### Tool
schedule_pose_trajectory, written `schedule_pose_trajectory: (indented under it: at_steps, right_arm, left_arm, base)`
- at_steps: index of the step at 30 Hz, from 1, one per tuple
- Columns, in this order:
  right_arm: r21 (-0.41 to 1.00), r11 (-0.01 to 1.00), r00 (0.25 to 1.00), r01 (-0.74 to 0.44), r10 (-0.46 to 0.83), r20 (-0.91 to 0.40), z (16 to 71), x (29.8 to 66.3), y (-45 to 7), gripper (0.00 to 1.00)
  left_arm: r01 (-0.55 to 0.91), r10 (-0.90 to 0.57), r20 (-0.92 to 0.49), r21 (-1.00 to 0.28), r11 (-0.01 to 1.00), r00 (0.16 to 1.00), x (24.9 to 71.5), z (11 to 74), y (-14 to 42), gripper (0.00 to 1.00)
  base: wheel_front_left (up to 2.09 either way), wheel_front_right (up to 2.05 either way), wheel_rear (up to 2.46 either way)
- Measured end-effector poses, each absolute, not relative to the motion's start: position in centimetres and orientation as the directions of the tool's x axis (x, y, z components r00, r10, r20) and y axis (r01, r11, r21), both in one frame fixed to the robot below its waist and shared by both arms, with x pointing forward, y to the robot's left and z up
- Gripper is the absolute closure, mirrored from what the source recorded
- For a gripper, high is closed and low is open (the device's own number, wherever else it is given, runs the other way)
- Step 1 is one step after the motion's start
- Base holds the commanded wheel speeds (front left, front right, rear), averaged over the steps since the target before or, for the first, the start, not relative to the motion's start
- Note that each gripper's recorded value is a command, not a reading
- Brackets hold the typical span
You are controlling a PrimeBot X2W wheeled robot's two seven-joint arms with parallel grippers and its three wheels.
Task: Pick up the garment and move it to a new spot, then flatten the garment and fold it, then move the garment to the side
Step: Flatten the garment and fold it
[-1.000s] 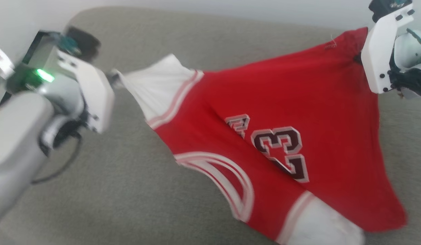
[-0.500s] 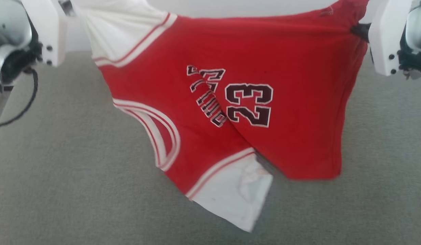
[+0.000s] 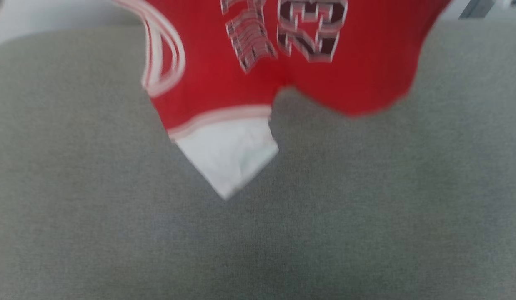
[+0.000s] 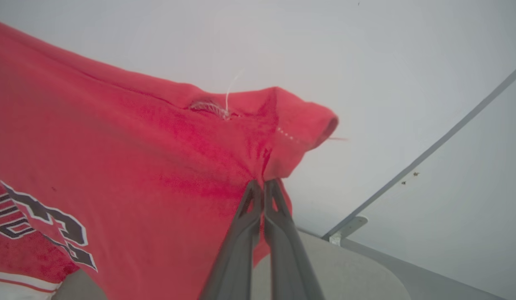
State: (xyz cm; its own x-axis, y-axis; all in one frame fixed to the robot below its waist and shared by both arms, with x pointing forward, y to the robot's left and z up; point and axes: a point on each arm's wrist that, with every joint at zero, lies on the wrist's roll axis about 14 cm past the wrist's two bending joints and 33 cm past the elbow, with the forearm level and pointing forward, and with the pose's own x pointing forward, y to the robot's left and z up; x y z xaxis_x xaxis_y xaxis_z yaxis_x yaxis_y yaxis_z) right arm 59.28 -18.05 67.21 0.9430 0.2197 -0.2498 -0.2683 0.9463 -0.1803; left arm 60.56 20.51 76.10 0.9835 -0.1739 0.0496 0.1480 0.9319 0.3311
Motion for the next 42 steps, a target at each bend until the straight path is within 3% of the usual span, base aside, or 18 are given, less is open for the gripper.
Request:
schedule_pose_trajectory:
  at_steps: [8,14,18,21,25,32,42]
  right_arm:
    - [-0.227,0.955,0.981,-0.193,0.191,-0.031,67.8,65.9,-17.3,1.0]
    - [-0.262,0.947,0.982,-0.185,0.191,-0.002,64.7,69.3,-16.2,1.0]
    - [-0.238,0.942,0.971,-0.235,0.214,-0.109,59.8,69.9,-14.3,1.0]
    - [-0.226,0.934,0.951,-0.276,0.233,-0.201,56.0,69.1,-13.3,1.0]
    - [-0.209,0.926,0.917,-0.314,0.239,-0.319,51.9,67.2,-13.0,1.0]
    - [-0.131,0.909,0.832,-0.395,0.293,-0.471,46.7,62.3,-11.7,1.0]
    - [-0.028,0.899,0.723,-0.438,0.333,-0.606,42.5,54.8,-13.7,1.0]
  left_arm:
    - [0.029,-0.192,0.365,0.406,0.913,0.911,65.4,80.6,19.6,1.0]
    - [0.02,-0.217,0.429,0.417,0.909,0.877,68.0,79.6,18.6,1.0]
    - [0.087,-0.24,0.319,0.429,0.899,0.917,68.7,75.0,18.8,1.0]
    - [0.146,-0.21,0.113,0.414,0.899,0.971,68.7,68.1,20.1,1.0]
    - [0.217,-0.192,-0.107,0.343,0.914,0.976,66.9,61.2,19.9,1.0]
    - [0.302,-0.185,-0.442,0.209,0.93,0.878,60.5,51.8,21.3,1.0]
    - [0.327,-0.196,-0.684,0.065,0.943,0.703,50.4,44.7,22.6,1.0]
  base:
    - [0.0,0.0,0.0]
    - [0.0,0.0,0.0]
    - [0.0,0.0,0.0]
    - [0.0,0.0,0.0]
    - [0.0,0.0,0.0]
    - [0.0,0.0,0.0]
    - [0.0,0.0,0.0]
